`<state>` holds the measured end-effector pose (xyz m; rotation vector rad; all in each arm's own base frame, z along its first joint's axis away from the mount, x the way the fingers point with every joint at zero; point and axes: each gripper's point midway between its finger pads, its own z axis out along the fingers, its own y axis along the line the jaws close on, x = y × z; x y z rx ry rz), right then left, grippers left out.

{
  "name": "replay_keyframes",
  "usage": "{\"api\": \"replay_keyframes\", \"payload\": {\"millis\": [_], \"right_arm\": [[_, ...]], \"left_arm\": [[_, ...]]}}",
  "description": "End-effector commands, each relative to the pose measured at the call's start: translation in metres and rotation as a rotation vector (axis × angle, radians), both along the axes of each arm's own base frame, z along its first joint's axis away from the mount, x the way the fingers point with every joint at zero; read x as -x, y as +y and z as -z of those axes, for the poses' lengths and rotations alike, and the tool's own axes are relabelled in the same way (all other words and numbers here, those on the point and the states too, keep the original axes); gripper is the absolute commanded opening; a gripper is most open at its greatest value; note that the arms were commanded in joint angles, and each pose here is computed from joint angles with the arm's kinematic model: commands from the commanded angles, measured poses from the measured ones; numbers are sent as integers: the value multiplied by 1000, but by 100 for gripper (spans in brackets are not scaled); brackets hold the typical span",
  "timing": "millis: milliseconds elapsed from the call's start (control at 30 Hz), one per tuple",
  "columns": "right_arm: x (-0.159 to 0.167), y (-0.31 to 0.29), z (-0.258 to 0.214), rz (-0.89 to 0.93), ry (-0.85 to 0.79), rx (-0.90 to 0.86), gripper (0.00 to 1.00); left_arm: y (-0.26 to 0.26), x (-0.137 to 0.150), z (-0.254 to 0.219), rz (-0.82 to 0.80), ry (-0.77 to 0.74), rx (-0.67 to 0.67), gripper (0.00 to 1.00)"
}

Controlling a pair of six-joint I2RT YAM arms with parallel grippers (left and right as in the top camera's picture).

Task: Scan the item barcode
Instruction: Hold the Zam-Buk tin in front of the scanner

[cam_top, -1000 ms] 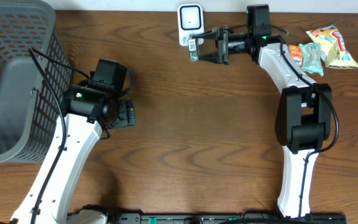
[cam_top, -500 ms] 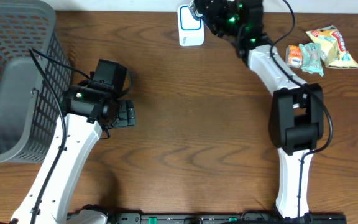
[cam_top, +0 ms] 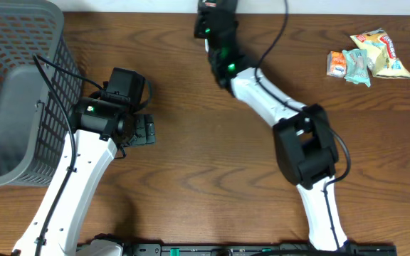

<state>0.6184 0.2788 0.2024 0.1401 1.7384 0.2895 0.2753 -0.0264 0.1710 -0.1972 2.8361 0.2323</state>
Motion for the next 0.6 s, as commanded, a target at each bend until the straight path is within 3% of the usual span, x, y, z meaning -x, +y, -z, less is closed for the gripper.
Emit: {"api": "replay_keyframes", "payload": {"millis": [0,400,567], "right_arm": [[-11,-37,36,153,22,213,50],[-34,-60,52,61,34,179,55],[-32,-90,33,211,24,201,54]], "left_arm": [[3,0,1,-7,5,-10,98],[3,0,1,-7,5,-10,98],[3,0,1,-7,5,-10,98]]}}
